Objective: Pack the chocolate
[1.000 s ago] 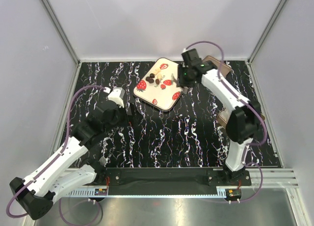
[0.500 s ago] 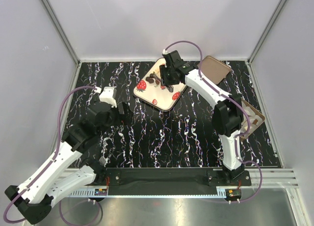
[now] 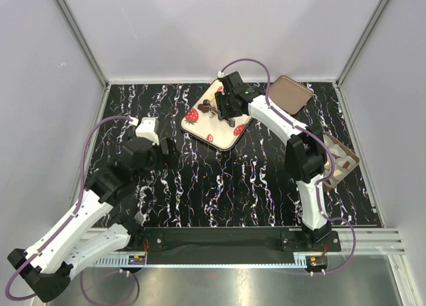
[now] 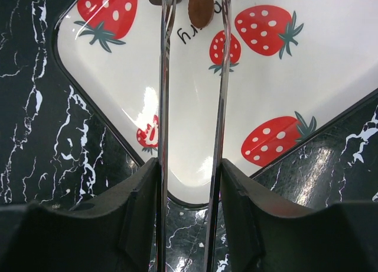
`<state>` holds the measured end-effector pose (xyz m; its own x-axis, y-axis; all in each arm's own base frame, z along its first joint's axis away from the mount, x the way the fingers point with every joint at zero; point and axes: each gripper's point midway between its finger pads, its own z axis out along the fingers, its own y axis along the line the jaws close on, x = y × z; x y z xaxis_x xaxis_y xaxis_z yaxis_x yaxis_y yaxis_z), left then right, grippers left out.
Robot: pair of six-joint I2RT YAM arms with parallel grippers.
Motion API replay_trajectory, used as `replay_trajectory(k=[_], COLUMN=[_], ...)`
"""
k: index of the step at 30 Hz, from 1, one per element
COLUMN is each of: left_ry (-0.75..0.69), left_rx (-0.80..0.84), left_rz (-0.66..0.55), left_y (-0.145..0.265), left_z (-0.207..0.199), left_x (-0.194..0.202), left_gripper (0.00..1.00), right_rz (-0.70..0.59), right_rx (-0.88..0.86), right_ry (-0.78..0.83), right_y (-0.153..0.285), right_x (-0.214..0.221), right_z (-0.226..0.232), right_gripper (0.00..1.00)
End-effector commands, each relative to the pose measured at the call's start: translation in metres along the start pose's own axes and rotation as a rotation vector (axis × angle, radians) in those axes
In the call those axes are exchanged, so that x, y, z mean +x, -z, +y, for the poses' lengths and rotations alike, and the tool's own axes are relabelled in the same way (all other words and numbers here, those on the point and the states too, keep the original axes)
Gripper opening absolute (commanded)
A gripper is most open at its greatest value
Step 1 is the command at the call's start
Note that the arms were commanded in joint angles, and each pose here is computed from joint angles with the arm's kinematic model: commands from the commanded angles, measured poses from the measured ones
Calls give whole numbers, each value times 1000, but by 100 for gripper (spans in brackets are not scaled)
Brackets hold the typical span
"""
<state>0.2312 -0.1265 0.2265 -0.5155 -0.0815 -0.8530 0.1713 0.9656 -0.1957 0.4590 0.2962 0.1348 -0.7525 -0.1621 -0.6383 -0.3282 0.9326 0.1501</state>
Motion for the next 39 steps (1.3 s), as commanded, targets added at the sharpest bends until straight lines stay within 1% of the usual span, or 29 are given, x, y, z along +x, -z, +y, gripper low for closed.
replay_trajectory(k=[1, 9, 17, 24, 27, 29, 34, 38, 39], left_ry=[-4, -3, -7, -1, -1, -2, -2, 2, 2], left_rx=[0, -2, 6, 4, 5, 5, 2, 5, 7], left_rz=[-57, -63, -69, -76, -74, -77, -70, -72, -73], left_y=[3, 2, 4, 5, 5, 5, 4, 5, 5], left_z=[-3, -3, -3, -3, -3, -3, -2, -2, -2], left_x=[-20, -21, -21, -22, -22, -23, -21, -21, -21], left_gripper=[99, 99, 99, 99, 99, 99, 99, 99, 99], right_rz=[-18, 29, 34, 52, 58, 61, 25, 22, 2], right_rx=[3, 16, 40, 42, 45, 46, 52, 102, 105], right_ry=[42, 47, 60, 54, 56, 56, 16, -8, -16], right_y=[-3, -21, -28, -23, -24, -22, 6, 37, 51], right_x=[-2, 18, 17, 21, 24, 24, 8, 4, -1], right_z=[6, 3, 2, 3, 2, 2, 4, -4, -5], right_gripper=[50, 50, 48, 48, 44, 39, 33, 32, 32])
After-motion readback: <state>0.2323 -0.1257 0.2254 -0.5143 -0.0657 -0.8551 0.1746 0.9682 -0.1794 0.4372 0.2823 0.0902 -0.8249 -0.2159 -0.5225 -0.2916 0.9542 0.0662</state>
